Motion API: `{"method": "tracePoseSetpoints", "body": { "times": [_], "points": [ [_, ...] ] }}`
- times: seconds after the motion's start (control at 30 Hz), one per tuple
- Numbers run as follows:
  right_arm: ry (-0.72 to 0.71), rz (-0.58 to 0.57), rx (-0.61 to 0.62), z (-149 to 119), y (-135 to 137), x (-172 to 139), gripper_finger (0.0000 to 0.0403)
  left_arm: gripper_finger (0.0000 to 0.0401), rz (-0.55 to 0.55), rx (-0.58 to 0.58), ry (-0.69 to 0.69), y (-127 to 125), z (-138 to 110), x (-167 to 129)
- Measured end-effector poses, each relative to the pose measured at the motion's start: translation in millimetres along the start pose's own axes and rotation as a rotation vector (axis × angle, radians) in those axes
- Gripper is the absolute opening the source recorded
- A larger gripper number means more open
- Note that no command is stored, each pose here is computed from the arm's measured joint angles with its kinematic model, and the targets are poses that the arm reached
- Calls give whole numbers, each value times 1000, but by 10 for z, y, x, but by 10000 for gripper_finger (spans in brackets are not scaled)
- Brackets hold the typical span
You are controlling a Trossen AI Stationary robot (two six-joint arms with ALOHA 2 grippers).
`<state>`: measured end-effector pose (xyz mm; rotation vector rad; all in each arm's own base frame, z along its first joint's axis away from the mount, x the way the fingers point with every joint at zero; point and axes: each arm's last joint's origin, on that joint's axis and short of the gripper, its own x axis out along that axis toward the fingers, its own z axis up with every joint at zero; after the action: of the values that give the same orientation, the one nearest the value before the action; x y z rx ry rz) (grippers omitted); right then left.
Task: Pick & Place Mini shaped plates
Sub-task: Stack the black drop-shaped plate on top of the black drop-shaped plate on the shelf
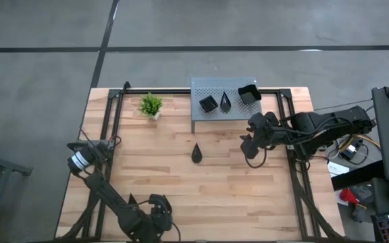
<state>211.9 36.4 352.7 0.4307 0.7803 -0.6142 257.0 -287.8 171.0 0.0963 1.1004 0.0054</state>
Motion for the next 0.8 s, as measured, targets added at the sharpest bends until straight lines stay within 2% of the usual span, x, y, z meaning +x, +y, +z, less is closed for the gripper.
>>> {"method": "tracePoseSetpoints", "body": {
  "times": [0.53,0.67,0.8],
  "points": [
    [-1,-1,-52,1,-1,-2,201,116,36,44,50,-13,-61,159],
    [-1,-1,-53,1,-1,-2,201,88,32,41,55,-6,-55,164],
    [-1,-2,-53,1,-1,-2,201,31,34,54,57,11,-41,173]
  ]
}}
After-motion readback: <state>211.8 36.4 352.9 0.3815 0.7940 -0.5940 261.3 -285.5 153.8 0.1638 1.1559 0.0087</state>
